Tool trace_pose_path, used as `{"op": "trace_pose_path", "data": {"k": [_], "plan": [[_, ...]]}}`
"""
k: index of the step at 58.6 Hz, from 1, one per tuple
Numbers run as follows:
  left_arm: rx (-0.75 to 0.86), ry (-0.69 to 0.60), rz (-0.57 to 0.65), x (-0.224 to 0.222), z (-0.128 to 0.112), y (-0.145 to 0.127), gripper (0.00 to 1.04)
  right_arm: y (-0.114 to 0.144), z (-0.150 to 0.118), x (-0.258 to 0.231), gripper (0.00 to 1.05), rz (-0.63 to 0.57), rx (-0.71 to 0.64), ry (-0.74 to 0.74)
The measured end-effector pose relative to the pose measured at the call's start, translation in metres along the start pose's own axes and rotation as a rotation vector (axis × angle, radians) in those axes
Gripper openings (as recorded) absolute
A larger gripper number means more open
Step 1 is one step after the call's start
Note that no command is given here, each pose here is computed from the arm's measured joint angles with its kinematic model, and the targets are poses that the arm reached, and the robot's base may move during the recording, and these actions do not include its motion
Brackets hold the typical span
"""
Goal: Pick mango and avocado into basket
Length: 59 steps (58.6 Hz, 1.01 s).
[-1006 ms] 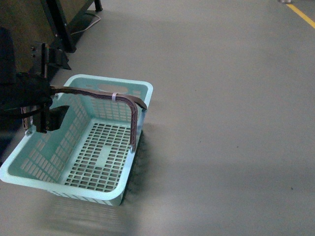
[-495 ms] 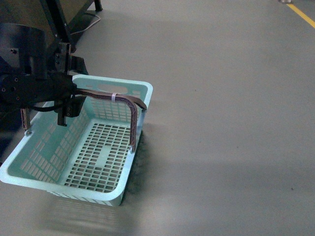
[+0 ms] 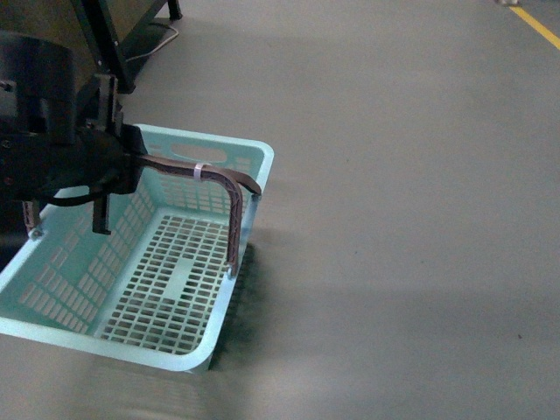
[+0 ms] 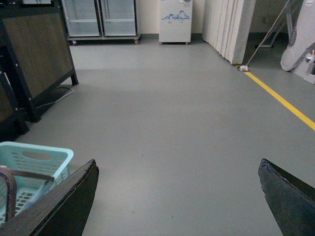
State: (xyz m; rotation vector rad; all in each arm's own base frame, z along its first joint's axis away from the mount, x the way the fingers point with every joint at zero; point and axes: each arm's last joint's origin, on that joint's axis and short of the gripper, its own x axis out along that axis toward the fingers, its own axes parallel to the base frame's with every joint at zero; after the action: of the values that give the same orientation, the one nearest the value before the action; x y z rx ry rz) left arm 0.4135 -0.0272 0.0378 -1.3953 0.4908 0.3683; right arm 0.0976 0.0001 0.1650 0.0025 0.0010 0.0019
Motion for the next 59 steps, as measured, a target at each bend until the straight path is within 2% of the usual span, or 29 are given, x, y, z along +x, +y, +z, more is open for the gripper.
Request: {"op": "trace_pose_path", "data": {"k": [13, 33, 51, 59], "plan": [[-0.042, -0.021, -0.107, -0.095, 0.006, -0.037, 0.06, 0.0, 0.0, 0.0, 0.97, 0.0, 0.0, 0.0], [-0.053, -0.083, -0.233, -0.224, 0.016, -0.061, 0.06, 0.0, 0.0, 0.0, 0.97, 0.0, 0.0, 0.0], [-0.062, -0.167, -0.302, -0.299, 0.023, -0.07, 0.06, 0.0, 0.0, 0.0, 0.97, 0.0, 0.0, 0.0], [-0.054, -0.178, -0.321, -0.309, 0.023, -0.071, 0.06, 0.0, 0.0, 0.0, 0.97, 0.0, 0.0, 0.0]]}}
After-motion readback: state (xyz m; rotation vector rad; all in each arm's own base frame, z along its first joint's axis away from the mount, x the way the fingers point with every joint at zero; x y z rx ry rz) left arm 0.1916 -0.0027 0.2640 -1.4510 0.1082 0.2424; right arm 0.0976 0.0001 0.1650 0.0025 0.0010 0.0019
